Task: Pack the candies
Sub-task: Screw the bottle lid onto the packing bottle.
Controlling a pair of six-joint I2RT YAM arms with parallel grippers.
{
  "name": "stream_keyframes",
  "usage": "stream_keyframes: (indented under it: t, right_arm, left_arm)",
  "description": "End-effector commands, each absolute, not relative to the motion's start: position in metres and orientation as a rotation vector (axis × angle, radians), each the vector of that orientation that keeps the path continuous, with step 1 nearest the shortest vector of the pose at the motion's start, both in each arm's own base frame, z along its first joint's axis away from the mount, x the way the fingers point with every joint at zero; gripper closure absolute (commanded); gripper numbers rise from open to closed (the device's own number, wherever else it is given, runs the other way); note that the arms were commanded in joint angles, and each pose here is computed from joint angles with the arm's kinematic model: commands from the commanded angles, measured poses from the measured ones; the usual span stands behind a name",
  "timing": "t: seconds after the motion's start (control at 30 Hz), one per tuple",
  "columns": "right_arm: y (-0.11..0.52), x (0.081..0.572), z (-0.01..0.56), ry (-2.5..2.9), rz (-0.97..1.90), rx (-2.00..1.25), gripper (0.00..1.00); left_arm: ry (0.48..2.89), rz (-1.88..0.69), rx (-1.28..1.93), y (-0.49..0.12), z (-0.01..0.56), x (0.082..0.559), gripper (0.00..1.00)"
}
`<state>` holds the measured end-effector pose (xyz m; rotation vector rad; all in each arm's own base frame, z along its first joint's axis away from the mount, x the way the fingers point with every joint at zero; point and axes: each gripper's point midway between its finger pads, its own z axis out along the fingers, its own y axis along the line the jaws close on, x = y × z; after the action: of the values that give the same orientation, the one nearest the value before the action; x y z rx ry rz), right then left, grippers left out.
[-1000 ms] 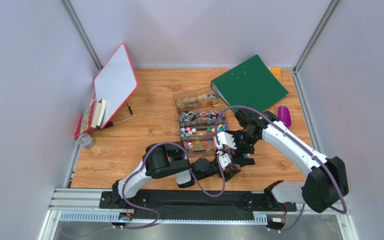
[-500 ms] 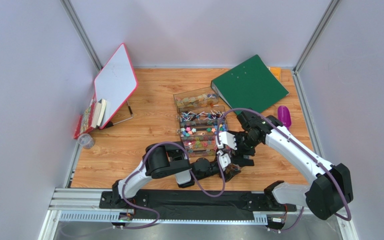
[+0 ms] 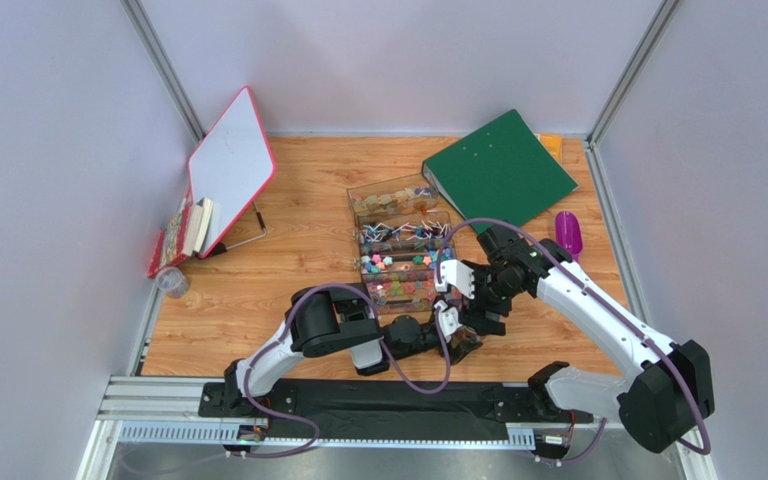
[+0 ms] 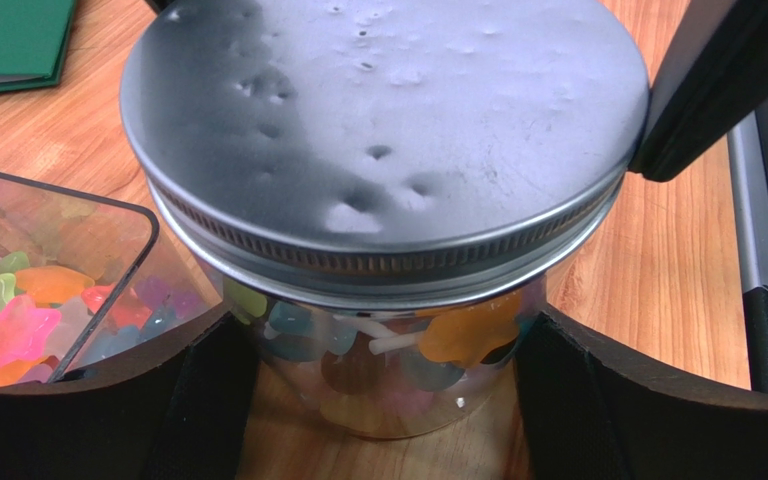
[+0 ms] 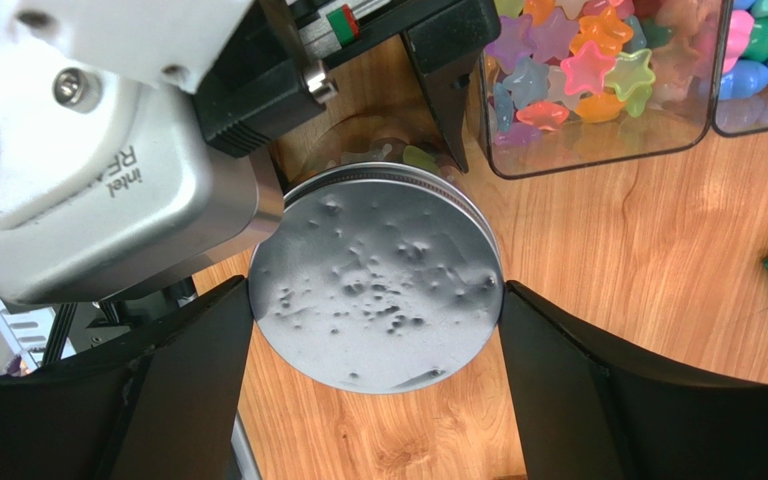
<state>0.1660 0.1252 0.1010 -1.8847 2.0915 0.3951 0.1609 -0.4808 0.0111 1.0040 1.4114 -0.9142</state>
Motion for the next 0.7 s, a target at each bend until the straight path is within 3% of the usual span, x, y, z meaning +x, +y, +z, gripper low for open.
stream_keyframes:
  t: [0.0, 0.1, 0.23, 0.3, 0.33, 0.43, 0.53, 0.67]
  right_arm:
    - [0.080, 0.123, 0.083, 2.426, 0.322, -1.868, 0.18]
    - [0.079, 0.124, 0.084, 2.423, 0.307, -1.867, 0.18]
    - [0.082, 0.132, 0.087, 2.373, 0.280, -1.860, 0.01]
    - [0.083, 0.142, 0.088, 2.346, 0.243, -1.854, 0.00]
    - [0.084, 0.146, 0.090, 2.328, 0.228, -1.862, 0.00]
    - [0.087, 0.159, 0.096, 2.281, 0.190, -1.875, 0.00]
    - [0.090, 0.167, 0.104, 2.253, 0.175, -1.879, 0.00]
    - [0.086, 0.169, 0.109, 2.244, 0.144, -1.897, 0.00]
  left_arm:
    - [1.810, -0.609, 1.150, -0.406, -0.107, 0.170, 1.00]
    - [1.814, -0.606, 1.150, -0.406, -0.108, 0.170, 1.00]
    - [1.797, -0.616, 1.183, -0.410, -0.107, 0.168, 0.99]
    - [1.811, -0.613, 1.208, -0.410, -0.109, 0.166, 0.82]
    - [1.810, -0.634, 1.217, -0.414, -0.106, 0.164, 0.51]
    - [1.827, -0.667, 1.243, -0.413, -0.106, 0.155, 0.22]
    - [1.812, -0.684, 1.273, -0.411, -0.102, 0.147, 0.01]
    - [1.765, -0.685, 1.313, -0.404, -0.086, 0.143, 0.00]
